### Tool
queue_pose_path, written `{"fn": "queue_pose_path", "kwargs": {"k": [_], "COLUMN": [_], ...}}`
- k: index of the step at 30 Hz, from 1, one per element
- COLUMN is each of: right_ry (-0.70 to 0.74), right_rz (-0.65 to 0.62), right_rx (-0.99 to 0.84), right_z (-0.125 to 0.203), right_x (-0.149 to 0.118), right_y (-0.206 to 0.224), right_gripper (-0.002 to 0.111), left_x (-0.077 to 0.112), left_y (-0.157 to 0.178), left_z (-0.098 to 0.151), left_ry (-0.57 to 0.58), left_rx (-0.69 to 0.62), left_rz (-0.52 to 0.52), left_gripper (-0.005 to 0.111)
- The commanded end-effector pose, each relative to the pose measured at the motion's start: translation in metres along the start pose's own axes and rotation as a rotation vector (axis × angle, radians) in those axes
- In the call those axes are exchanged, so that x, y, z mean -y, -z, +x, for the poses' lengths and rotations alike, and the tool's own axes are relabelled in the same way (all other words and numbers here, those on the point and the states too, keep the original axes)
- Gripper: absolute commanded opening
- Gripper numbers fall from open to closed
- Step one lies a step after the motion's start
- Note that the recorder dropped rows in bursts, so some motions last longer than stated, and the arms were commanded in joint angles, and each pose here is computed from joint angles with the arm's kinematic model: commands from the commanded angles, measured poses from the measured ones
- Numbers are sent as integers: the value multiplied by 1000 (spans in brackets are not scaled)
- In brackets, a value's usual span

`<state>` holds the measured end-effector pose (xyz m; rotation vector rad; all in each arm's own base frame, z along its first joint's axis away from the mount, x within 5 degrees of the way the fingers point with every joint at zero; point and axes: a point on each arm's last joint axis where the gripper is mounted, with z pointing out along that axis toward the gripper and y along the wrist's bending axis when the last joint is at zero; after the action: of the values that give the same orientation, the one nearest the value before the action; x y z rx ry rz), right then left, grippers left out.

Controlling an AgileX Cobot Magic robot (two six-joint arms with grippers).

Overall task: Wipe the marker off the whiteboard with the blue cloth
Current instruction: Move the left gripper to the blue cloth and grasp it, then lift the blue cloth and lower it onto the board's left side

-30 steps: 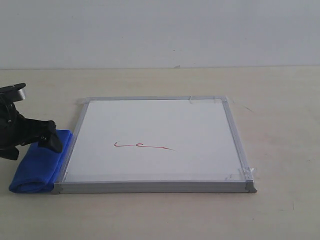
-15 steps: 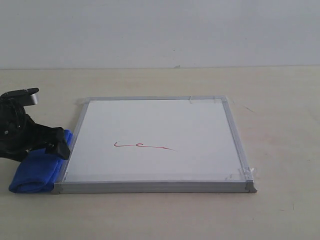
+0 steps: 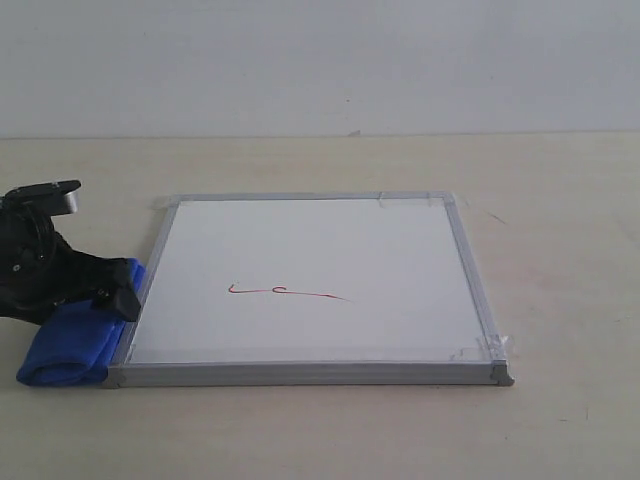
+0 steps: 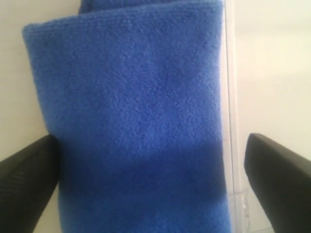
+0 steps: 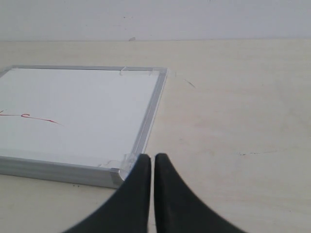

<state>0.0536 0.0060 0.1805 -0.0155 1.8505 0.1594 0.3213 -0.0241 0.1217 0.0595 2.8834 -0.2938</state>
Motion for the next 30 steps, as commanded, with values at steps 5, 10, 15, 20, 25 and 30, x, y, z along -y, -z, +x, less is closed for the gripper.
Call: {"fn": "queue_pose_path", "kwargs": {"k": [5, 10, 15, 20, 25, 30], "right_ry": [7, 7, 7, 7, 7, 7], "right_rz": [3, 3, 3, 3, 3, 3], "right_rx": [19, 19, 19, 19, 19, 19], "right_z": [-2, -2, -2, -2, -2, -2], "right_x": [0, 0, 0, 0, 0, 0], "right_y": [1, 1, 1, 1, 1, 1], "right_gripper": [0, 0, 0, 0, 0, 0], "left_x": [0, 0, -1, -1, -4, -3], "left_y": [-3, -3, -3, -3, -18, -23], "left_z": [0, 2, 5, 4, 10, 13], "left_ry": [-22, 1, -39, -39, -26, -8], "left_rx": [-7, -24, -54, -48, -111, -167], "left_rz": [-9, -3, -17, -19, -11, 13], "left_gripper": [89, 85, 83, 83, 56, 4]}}
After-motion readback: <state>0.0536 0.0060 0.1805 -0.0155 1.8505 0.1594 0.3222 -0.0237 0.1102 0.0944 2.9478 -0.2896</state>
